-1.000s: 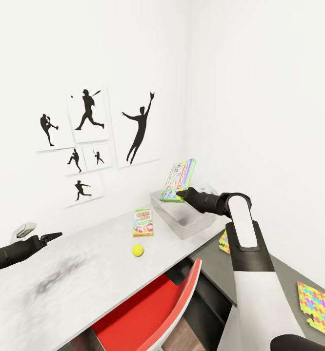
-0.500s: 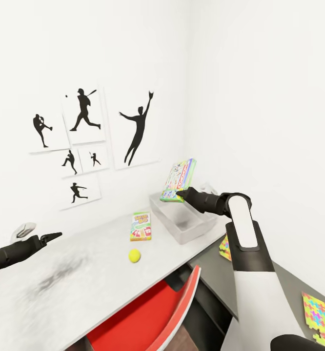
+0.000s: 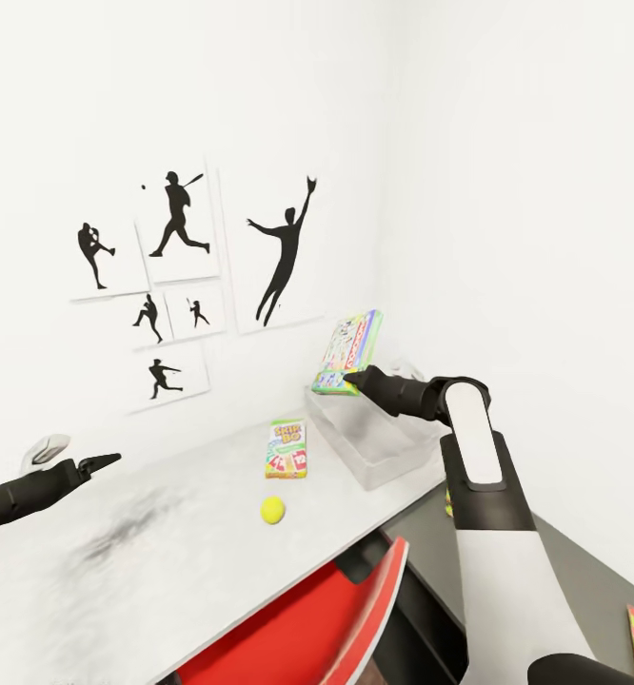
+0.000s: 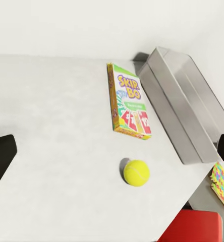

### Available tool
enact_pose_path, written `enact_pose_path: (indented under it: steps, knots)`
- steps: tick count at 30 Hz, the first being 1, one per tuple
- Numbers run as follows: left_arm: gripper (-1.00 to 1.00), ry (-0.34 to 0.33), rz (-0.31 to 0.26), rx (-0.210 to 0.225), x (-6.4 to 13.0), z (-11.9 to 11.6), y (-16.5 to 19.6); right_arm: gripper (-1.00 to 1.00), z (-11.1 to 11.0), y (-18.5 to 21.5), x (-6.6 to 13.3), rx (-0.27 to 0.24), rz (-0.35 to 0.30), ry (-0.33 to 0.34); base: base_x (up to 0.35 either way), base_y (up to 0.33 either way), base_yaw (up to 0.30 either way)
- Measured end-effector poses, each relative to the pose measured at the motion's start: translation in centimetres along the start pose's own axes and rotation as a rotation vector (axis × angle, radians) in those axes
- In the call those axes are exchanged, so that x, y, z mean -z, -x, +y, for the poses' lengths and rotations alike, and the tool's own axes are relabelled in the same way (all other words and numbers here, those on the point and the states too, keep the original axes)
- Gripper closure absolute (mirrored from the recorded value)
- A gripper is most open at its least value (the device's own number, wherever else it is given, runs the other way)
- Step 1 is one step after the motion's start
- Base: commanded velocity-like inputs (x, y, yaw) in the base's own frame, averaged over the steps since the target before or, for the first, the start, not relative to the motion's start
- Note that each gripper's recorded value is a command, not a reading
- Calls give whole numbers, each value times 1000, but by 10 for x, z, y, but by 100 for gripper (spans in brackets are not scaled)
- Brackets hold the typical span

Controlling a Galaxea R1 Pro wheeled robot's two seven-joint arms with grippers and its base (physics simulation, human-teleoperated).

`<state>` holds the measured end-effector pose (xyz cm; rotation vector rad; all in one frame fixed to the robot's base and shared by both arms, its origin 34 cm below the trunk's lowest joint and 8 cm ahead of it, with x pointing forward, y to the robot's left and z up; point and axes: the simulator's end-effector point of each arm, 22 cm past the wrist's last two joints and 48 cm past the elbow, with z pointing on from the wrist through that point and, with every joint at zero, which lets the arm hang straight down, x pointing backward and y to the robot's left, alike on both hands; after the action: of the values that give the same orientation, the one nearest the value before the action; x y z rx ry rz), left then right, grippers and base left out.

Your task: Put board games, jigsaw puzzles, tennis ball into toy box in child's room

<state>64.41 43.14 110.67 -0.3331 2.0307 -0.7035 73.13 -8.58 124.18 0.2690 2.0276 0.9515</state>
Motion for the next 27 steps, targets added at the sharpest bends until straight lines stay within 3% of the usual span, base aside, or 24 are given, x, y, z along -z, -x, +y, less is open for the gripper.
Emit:
enact_pose_path:
  steps: [27]
  knots:
    - [-100, 0, 0, 0, 0, 0, 0, 100, -2, -3, 0, -4, 3, -1, 62, -32, 62]
